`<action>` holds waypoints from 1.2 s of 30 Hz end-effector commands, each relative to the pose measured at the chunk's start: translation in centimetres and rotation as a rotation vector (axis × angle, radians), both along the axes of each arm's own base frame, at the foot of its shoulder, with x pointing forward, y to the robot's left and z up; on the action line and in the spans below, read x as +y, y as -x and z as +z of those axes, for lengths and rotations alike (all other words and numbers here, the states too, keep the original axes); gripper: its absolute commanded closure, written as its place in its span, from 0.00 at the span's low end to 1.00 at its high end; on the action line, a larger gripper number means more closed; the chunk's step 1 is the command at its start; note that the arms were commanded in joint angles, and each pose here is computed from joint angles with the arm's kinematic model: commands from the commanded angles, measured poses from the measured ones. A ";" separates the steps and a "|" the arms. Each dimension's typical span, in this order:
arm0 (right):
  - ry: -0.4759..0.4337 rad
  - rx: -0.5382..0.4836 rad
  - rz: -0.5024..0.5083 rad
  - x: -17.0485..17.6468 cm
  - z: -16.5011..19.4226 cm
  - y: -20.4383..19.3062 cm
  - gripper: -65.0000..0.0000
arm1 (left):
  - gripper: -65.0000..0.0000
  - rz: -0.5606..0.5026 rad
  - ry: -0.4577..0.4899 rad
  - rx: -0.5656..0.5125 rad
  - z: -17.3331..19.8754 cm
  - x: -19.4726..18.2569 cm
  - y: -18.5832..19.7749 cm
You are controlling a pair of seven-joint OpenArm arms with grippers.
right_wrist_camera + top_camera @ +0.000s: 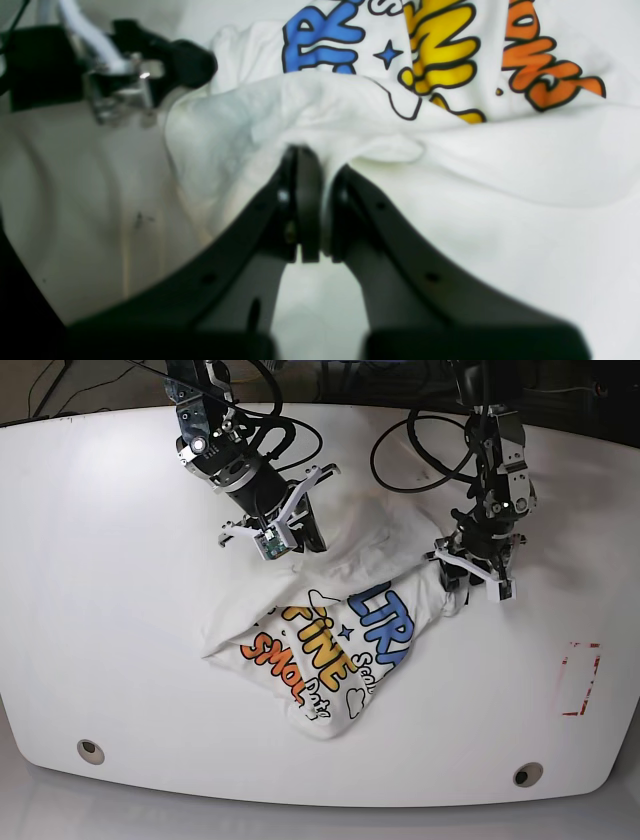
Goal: Layout the t-shirt on the table in an organized manner, then fold the t-shirt properly
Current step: 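Lower the left gripper onto the shirt's opposite edge and pinch it, then lift the shirt with both grippers and swing it across the table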
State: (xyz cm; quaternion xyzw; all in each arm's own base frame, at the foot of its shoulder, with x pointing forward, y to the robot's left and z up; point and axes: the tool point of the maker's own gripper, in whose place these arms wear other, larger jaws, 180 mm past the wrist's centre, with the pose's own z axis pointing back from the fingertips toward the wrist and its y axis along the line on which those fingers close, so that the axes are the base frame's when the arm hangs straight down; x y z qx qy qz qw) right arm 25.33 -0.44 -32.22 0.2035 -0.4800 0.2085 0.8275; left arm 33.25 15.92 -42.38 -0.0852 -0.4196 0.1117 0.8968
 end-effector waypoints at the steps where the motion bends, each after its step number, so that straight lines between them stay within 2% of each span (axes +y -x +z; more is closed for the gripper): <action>1: -0.027 -0.054 -0.004 0.1 1.6 -0.6 1.00 | 0.59 -0.030 0.009 0.068 -1.4 -1.0 0.4; 5: -0.027 -0.054 -0.003 0.2 1.6 -0.6 1.00 | 0.65 -0.045 0.012 0.079 -1.7 -1.6 0.4; 7: -0.028 -0.055 -0.002 0.2 1.6 -0.6 1.00 | 0.76 -0.045 0.014 0.079 -1.7 -1.7 0.4; 10: -0.028 -0.055 -0.002 0.2 1.6 -0.6 1.00 | 0.99 -0.046 0.027 0.084 -1.9 -2.2 0.4; 19: -0.028 -0.056 -0.003 0.2 1.6 -0.6 1.00 | 1.00 -0.055 0.022 0.087 -1.2 -2.3 1.2; 23: -0.027 -0.062 -0.006 0.1 1.8 -0.8 1.00 | 1.00 -0.055 0.005 0.034 0.8 -2.1 1.0; 29: -0.013 -0.091 -0.067 -2.0 2.4 -2.4 1.00 | 1.00 -0.065 -0.023 -0.087 5.3 -2.0 0.0; 34: -0.007 -0.148 -0.075 -2.5 3.9 -4.0 1.00 | 1.00 -0.226 -0.039 -0.155 8.7 -5.6 -0.2; 36: -0.007 -0.174 -0.079 -2.6 4.6 -4.7 1.00 | 1.00 -0.260 -0.055 -0.195 10.4 -6.0 -0.4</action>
